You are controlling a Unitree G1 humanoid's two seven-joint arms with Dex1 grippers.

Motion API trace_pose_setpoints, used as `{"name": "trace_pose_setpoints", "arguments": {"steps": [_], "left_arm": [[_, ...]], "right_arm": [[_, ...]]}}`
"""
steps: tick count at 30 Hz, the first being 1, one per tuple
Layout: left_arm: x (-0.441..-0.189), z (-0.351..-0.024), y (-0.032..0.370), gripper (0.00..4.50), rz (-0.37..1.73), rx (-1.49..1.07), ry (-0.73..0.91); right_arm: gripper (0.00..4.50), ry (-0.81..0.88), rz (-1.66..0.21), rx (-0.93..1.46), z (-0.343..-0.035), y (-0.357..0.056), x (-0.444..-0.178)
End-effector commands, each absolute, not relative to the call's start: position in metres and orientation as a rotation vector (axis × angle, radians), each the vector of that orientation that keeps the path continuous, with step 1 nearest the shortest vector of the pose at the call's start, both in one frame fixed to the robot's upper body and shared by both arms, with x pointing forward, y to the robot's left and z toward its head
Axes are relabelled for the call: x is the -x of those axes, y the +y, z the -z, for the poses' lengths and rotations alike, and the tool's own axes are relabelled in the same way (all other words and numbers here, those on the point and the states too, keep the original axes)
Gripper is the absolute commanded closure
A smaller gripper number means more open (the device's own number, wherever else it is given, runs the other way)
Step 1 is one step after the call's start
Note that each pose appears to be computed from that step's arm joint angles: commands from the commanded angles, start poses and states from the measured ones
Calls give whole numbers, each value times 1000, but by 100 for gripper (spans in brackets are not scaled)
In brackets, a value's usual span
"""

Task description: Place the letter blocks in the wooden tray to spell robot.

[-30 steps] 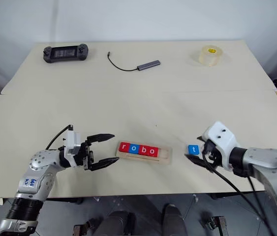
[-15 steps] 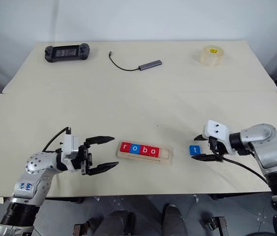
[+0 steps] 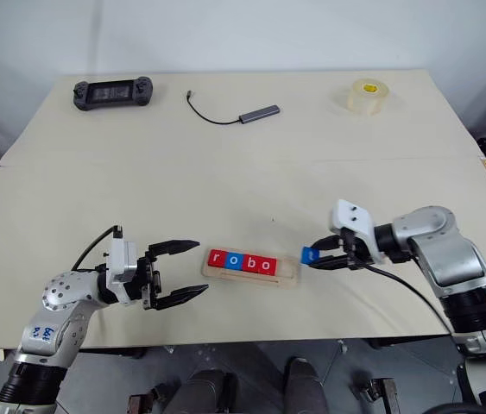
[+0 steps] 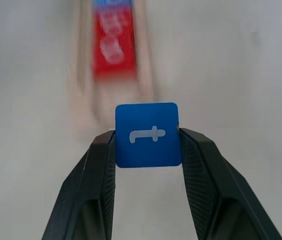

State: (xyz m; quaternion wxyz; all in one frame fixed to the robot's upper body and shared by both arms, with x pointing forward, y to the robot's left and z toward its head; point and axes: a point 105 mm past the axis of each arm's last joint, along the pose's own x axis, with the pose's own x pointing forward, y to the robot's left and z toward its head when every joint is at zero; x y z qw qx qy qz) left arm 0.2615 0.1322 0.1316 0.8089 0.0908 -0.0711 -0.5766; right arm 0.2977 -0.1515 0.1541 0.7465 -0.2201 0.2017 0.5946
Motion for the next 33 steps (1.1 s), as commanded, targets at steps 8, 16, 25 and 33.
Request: {"name": "trace_pose_setpoints", "arguments": {"steps": [8, 16, 25, 33], "left_arm": [[-258, -136, 126, 0, 1238, -186, -171], [-258, -136, 127, 0, 1229, -183, -170], [-261, -138, 129, 0, 1214, -188, -175], [-264, -137, 130, 0, 1202, -191, -180]], "right_arm": [[305, 502, -1174, 561, -134, -131, -286], [305, 488, -1155, 577, -131, -127, -293], [135, 482, -1186, 565, -136, -123, -290], [36, 429, -1127, 530, -163, -150, -289]]}}
